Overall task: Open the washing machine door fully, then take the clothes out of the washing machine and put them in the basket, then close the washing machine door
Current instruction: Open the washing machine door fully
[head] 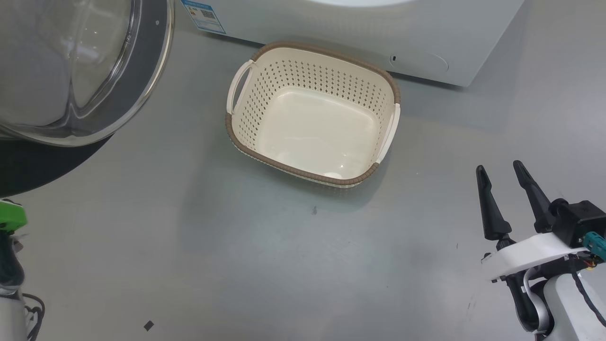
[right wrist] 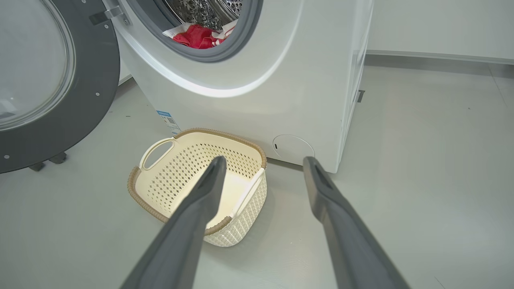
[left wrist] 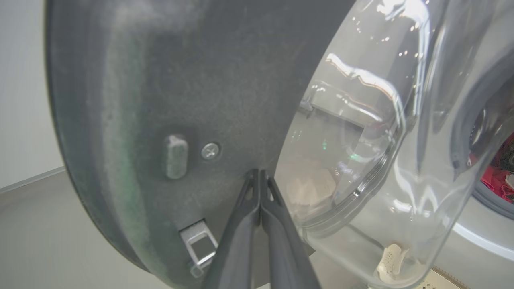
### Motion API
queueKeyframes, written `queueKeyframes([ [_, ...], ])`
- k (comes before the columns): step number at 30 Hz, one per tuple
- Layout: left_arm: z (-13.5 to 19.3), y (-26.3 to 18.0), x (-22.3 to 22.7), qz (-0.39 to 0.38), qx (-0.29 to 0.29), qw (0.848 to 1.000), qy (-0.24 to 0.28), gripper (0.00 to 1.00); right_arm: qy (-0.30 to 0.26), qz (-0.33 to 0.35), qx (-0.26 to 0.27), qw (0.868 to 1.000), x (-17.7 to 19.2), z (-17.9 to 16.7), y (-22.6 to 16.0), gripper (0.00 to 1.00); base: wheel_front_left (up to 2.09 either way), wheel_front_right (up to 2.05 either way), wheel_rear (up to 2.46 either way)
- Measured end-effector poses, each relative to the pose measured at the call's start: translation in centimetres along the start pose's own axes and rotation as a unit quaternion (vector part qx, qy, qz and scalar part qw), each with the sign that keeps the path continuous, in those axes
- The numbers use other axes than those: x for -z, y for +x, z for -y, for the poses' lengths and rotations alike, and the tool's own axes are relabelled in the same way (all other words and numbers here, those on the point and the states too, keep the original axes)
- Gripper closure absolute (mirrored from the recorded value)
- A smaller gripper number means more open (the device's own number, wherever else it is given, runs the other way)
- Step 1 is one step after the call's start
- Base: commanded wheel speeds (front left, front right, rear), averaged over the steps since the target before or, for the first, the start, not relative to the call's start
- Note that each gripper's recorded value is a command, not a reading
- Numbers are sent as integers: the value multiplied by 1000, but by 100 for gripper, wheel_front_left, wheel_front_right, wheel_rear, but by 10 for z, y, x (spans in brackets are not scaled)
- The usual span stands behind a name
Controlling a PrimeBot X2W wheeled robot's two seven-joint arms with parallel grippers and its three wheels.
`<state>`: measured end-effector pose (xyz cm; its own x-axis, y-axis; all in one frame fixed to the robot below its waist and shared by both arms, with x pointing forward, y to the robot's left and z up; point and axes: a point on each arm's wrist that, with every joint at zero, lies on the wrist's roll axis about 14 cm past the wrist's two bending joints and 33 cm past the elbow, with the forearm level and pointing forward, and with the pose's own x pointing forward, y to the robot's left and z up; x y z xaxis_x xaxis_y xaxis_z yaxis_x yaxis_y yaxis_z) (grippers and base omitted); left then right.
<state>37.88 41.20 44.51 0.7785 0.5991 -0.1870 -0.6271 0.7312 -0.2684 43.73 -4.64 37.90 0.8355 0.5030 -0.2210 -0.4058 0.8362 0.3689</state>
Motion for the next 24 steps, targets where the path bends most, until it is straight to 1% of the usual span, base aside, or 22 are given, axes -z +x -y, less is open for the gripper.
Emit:
queueKeyframes([
  [7, 2, -7, -3, 4, 10, 1000, -4, 100, -3, 8, -6, 1000, -8, -9, -2, 0, 0, 0, 0],
  [16, 27, -21, -5, 4, 63, 998, 6, 100, -1, 31, -14, 999, -21, -24, -7, 0, 0, 0, 0],
  [24, 46, -49, 3, -4, 119, 993, 11, 100, -4, 61, -13, 998, -42, -38, -18, 0, 0, 0, 0],
])
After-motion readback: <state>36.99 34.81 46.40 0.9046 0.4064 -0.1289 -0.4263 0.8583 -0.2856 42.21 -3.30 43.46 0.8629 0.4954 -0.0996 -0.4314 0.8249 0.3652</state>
